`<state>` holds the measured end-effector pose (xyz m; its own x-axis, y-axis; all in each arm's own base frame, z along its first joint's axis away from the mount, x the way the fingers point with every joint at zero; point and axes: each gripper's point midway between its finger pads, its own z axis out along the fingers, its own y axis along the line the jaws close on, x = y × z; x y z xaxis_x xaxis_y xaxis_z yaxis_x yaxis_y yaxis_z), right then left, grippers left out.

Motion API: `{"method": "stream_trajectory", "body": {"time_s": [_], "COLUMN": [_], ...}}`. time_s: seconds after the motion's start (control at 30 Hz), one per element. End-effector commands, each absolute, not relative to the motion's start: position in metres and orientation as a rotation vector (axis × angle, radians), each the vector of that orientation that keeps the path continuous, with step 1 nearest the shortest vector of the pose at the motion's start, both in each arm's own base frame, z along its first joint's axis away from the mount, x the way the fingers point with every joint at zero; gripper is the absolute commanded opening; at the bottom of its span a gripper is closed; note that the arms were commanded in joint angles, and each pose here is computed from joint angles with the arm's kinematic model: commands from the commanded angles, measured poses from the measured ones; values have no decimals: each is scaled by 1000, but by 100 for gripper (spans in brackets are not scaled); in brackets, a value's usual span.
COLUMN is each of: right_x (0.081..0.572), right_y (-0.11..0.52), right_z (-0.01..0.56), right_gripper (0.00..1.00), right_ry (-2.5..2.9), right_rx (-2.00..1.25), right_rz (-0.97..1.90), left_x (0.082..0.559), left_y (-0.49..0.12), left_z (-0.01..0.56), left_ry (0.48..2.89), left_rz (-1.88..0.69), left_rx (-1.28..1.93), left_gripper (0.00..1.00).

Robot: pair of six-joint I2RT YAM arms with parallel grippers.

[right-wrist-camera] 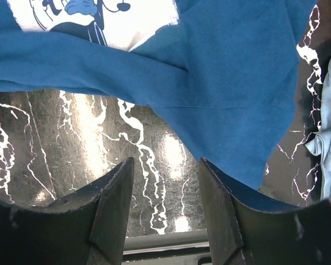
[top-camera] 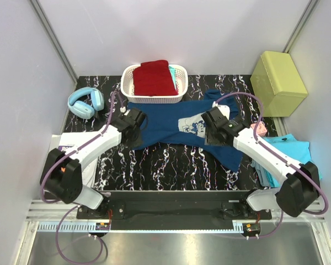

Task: Fold and stack the t-shirts
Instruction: Flatten out the tshirt

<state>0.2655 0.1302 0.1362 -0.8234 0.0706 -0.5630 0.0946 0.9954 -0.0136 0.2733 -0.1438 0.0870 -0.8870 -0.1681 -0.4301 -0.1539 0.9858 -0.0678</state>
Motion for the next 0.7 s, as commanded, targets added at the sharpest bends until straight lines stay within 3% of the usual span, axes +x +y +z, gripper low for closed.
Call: {"method": "stream_trajectory", "body": {"time_s": [0.0, 0.33, 0.67], "right_x": [265, 208, 196], "right_y": [131, 125, 107], "right_z": [142, 90, 48], "right_gripper": [57, 57, 57], "right_ry": [2588, 2780, 2782], "right_rx": [131, 427, 658], "right_rz": [-110, -81, -129], "left_x": [267, 279, 285], "left_y": [-130, -138, -141], "left_z": [109, 114, 113], "left_ry": [2614, 2604, 2608], "left_rz": [-7, -27, -22], "left_rx": [-250, -232, -161], "left_gripper": [0, 0, 0]}}
